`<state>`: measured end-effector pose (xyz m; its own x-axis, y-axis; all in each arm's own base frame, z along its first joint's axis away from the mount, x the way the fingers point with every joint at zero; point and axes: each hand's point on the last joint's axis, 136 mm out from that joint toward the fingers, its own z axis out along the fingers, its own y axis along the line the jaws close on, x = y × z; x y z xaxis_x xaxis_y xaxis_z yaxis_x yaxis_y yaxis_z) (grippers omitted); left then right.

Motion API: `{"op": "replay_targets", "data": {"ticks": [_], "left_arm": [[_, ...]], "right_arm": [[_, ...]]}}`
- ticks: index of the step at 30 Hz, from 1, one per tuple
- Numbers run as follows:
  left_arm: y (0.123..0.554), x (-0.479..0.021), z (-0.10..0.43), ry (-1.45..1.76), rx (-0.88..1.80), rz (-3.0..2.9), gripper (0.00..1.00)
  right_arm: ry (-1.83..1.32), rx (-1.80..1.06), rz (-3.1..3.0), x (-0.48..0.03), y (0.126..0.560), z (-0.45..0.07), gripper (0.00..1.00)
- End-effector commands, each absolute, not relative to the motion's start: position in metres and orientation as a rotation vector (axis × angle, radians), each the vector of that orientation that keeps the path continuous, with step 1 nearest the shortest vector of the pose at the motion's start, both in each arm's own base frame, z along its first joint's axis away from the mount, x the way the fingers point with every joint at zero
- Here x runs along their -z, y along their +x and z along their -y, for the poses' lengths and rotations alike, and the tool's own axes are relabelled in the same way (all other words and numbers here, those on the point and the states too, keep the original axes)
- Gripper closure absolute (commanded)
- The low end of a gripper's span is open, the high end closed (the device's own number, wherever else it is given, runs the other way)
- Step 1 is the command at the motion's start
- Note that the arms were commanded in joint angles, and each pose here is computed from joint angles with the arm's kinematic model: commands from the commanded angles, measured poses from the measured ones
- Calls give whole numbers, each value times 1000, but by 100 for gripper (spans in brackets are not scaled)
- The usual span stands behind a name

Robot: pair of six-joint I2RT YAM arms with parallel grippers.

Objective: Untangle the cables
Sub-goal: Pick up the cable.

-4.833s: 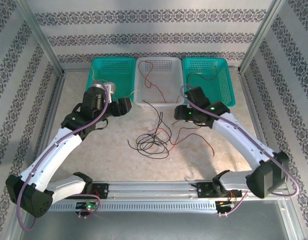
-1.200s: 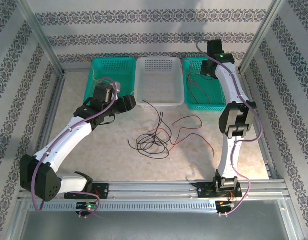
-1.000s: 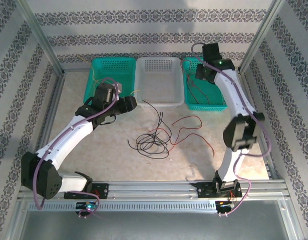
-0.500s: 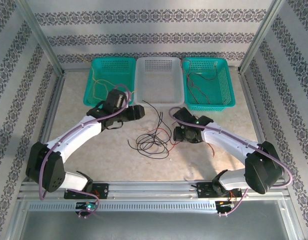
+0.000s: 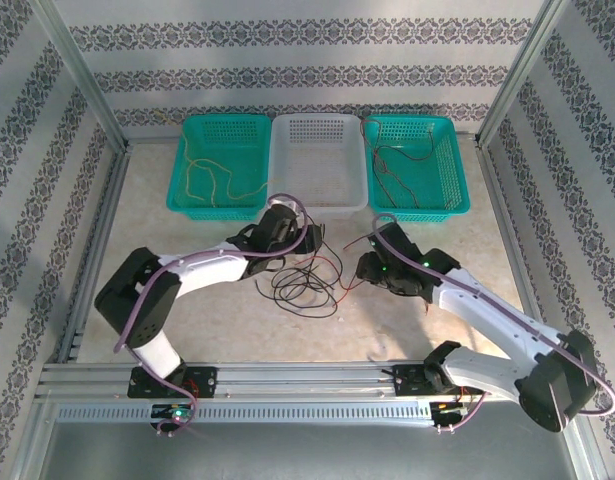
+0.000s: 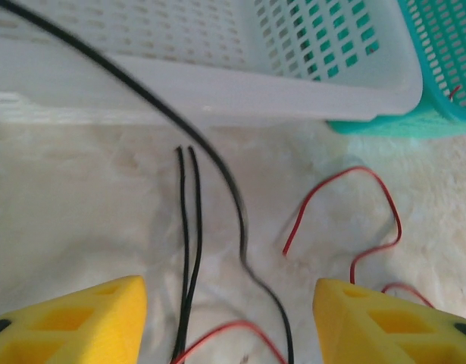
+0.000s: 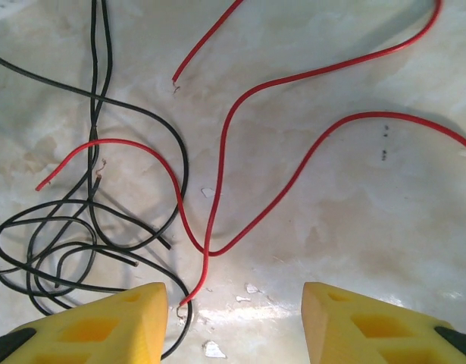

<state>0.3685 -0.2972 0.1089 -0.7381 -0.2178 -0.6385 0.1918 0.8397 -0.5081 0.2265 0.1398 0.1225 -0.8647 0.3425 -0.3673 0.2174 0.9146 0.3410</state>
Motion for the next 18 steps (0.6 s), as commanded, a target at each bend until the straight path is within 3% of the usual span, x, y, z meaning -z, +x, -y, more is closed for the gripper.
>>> {"op": "replay_targets", "data": {"ticks": [1, 5, 9, 11, 13, 18], "left_arm": [[396, -127, 310, -121, 771, -2117, 43], [404, -105, 322, -130, 777, -2141, 50], [403, -102, 321, -147, 790, -2128, 74], [396, -108, 321, -137, 818, -2125, 91], [386, -120, 318, -113, 823, -2117, 99], [355, -170, 303, 16, 751, -2111, 100]], "right_arm": [[465, -354, -2668, -121, 210, -122, 49], [502, -380, -2642, -130, 201, -112, 49], [512, -400, -2618, -138, 195, -107, 49], [517, -404, -2603, -141, 194, -104, 50], [520, -405, -2591, -144, 196, -103, 50], [537, -400, -2569, -147, 209, -99, 50]]}}
